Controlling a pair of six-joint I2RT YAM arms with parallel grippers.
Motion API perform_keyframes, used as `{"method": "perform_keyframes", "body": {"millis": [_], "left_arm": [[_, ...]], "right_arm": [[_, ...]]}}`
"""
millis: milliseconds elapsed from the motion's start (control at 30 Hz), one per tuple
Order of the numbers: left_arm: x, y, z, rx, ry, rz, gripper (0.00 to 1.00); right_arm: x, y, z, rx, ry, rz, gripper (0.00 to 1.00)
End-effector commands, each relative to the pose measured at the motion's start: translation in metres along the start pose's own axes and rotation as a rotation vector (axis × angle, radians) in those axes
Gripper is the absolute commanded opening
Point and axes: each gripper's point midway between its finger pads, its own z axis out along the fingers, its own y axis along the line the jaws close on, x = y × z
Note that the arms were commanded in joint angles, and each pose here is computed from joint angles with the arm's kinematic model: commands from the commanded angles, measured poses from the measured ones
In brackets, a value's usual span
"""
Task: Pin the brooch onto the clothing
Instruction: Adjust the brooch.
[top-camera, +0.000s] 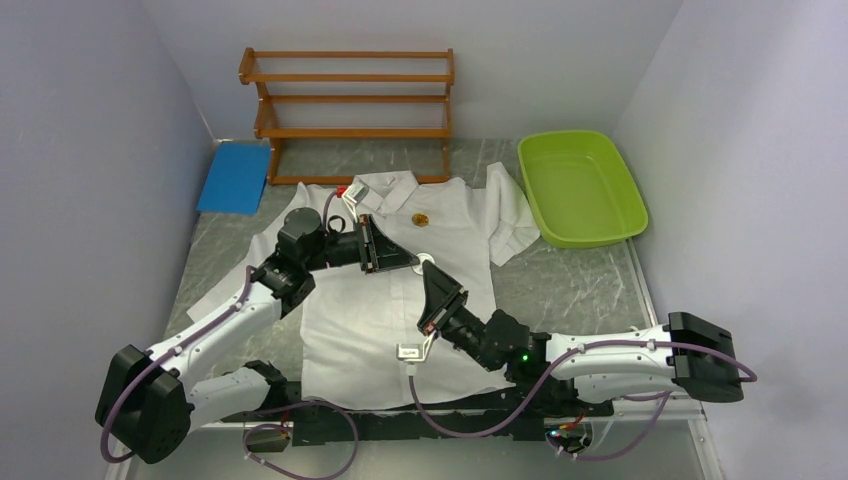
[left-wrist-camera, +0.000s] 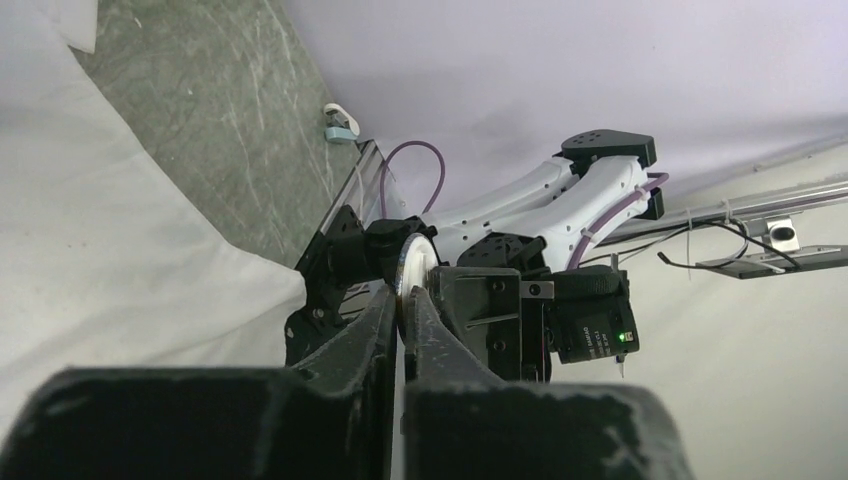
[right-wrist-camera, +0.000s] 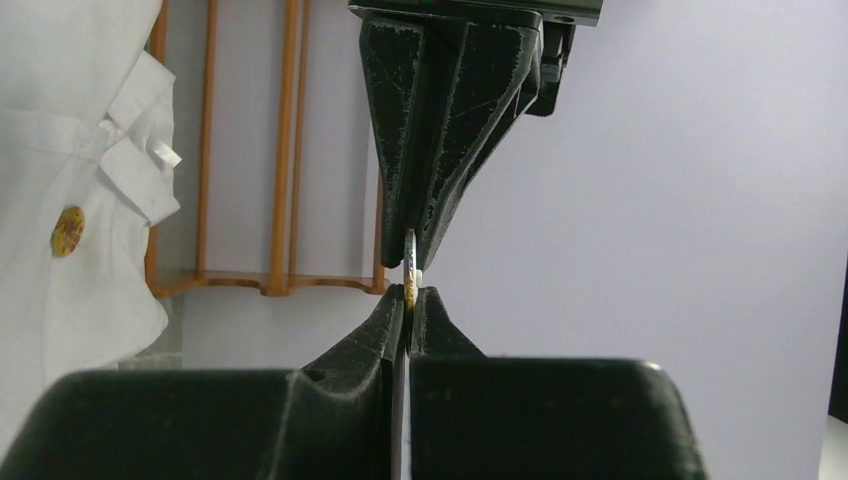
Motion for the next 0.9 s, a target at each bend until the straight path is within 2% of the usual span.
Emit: {"method": "perform_keyframes", "body": {"millis": [0,133,167,200,367,500,733,867], "left_arm": [[-0.003,-0.014,-0.001,0.045,-0.009,0.073,0.03],[-0.005,-0.013,-0.007,0.017,-0.046,0.131,0.03],[-0.006,-0.013,-0.009,0.003,-0.057,0.155,0.03],[-0.007,-0.012,-0.012,-0.015,-0.07,0.18,0.03],[-0.017,-0.007,-0.032,-0.153,-0.142,0.338,0.03],[-0.021,0.001,-0.051,-0.266,-0.169,0.457,0.03],[-0.02,0.001,-0.076,-0.338,-0.162,0.688,0.03],[-0.015,-0.007,-0.082,-0.293,-0.146,0.857,0.03]], "right_arm": [[0.008,-0.023,0.0,0.07,0.038,0.09,0.07],[0.004,-0.022,0.001,0.068,0.007,0.196,0.72],[0.001,-0.022,0.001,0.071,-0.012,0.231,0.96],[0.0,-0.022,0.001,0.076,-0.023,0.272,0.99],[-0.003,-0.021,0.004,0.072,-0.072,0.486,1.0],[0.006,-0.023,0.007,0.089,-0.095,0.734,1.0],[0.051,-0.047,-0.004,0.301,-0.122,1.453,1.0],[0.068,-0.043,-0.002,0.303,-0.025,1.833,1.0]]}}
